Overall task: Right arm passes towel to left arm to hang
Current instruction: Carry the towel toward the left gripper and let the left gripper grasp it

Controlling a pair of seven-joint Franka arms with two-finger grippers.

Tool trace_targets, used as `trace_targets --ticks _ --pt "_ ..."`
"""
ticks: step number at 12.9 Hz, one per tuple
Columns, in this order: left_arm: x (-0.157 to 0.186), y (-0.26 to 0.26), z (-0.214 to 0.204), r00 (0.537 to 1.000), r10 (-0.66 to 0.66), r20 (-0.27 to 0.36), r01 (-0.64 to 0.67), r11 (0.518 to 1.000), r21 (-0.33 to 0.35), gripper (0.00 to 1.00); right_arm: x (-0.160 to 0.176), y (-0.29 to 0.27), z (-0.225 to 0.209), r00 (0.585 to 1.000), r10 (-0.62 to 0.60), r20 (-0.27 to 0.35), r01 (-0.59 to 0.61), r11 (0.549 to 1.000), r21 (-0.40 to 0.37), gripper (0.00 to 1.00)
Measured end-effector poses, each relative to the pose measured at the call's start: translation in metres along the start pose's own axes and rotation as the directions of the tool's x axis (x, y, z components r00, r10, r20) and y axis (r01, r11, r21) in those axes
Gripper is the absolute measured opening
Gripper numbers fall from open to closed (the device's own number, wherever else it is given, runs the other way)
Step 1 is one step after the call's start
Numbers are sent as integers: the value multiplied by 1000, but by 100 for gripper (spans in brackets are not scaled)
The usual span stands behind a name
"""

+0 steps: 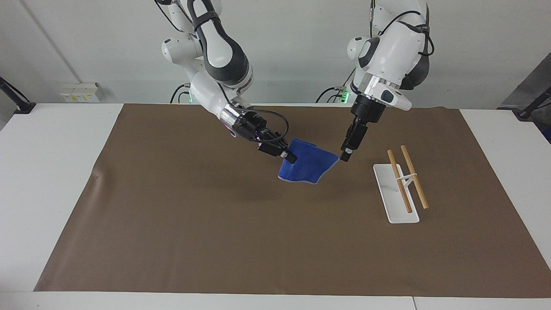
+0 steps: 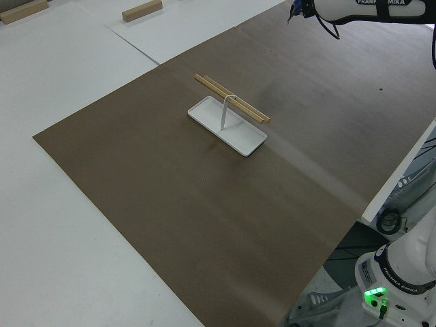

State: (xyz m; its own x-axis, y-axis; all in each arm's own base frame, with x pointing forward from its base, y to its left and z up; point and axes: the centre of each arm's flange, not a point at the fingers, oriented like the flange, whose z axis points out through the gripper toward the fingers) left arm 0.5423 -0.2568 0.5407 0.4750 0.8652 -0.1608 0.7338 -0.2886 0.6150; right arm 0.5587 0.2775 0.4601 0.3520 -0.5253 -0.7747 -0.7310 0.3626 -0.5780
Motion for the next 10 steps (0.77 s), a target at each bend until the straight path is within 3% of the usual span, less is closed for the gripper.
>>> trace_targets --ticks 4,10 --pt "-4 -4 21 1000 -19 16 19 1000 -12 96 -12 7 4 999 38 3 -38 999 17 4" --pt "-4 -3 20 1000 -19 15 19 1000 -12 16 -16 12 7 999 36 -6 -35 999 14 4"
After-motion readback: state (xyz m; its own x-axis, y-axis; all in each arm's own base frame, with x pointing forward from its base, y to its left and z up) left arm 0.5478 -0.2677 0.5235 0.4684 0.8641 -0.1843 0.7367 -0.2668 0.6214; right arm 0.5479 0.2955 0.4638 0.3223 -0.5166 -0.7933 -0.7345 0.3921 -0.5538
